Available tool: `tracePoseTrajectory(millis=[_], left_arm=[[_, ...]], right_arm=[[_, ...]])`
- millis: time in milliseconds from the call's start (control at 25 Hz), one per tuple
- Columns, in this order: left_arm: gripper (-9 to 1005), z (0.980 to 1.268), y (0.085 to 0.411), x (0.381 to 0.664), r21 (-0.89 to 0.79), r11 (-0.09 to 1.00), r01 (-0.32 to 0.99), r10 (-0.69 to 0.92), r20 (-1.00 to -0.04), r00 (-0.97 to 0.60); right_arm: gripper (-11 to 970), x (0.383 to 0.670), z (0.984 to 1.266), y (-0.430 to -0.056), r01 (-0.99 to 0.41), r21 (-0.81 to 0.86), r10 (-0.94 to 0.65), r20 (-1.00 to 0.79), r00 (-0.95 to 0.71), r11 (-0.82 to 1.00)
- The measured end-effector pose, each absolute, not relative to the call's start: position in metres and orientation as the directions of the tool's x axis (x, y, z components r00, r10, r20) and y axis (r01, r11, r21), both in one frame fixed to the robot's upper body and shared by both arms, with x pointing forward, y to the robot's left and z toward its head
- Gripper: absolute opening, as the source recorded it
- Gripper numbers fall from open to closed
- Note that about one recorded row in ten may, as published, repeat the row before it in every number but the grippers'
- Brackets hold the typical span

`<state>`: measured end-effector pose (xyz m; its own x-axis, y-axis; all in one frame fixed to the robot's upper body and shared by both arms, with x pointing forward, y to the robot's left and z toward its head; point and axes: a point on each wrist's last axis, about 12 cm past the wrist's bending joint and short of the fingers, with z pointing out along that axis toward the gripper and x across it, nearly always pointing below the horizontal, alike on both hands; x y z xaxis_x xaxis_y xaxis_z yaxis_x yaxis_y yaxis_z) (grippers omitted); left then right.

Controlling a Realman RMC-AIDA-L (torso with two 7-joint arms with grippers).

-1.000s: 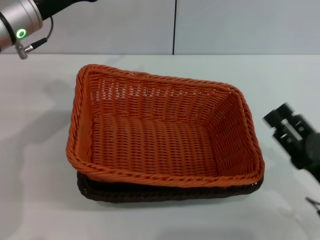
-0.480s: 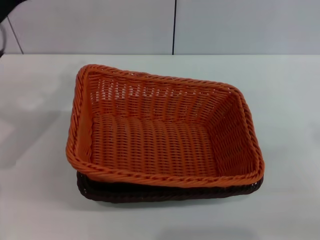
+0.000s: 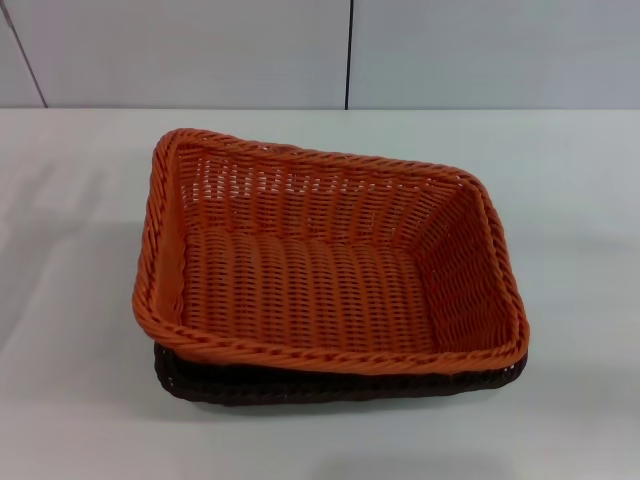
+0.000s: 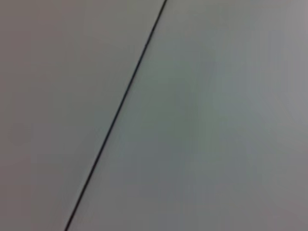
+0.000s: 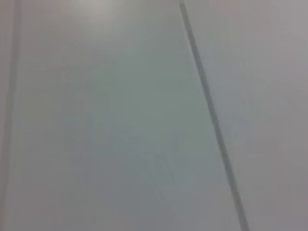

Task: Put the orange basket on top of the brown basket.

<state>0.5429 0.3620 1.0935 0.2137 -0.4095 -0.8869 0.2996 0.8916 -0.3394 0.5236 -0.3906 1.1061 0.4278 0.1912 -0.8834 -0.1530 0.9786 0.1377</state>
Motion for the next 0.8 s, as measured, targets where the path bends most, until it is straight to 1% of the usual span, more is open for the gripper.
tracePoseTrajectory(millis=[120,360,440,560,640,680,800], left_arm=[[797,1.082,0.365,0.53,-0.36,0.893,0.271,-0.42,-0.883,0.209],[797,1.082,0.365,0.522,-0.337,0.9,0.276,-0.405,-0.881,0.243],[797,1.082,0.366,0.521,-0.325,0.905,0.274,-0.394,-0.883,0.255],[797,1.081,0.365,0.516,-0.25,0.935,0.251,-0.32,-0.899,0.298],[797,1.081,0.365,0.516,-0.25,0.935,0.251,-0.32,-0.899,0.298],[797,1.081,0.368,0.512,-0.225,0.947,0.228,-0.291,-0.903,0.318],[797,1.08,0.378,0.509,-0.251,0.95,0.188,-0.302,-0.894,0.331]], right_arm=[[575,0.535,1.11,-0.39,-0.088,0.112,0.14,-0.883,0.448,0.99],[575,0.551,1.112,-0.382,-0.021,0.1,0.098,-0.88,0.464,0.995],[575,0.555,1.111,-0.379,-0.013,0.11,0.104,-0.882,0.459,0.994],[575,0.561,1.111,-0.375,-0.015,0.124,0.118,-0.887,0.447,0.992],[575,0.565,1.112,-0.372,-0.02,0.13,0.126,-0.888,0.442,0.991],[575,0.567,1.112,-0.371,-0.024,0.134,0.13,-0.888,0.442,0.991],[575,0.571,1.113,-0.367,-0.032,0.145,0.144,-0.886,0.44,0.989]])
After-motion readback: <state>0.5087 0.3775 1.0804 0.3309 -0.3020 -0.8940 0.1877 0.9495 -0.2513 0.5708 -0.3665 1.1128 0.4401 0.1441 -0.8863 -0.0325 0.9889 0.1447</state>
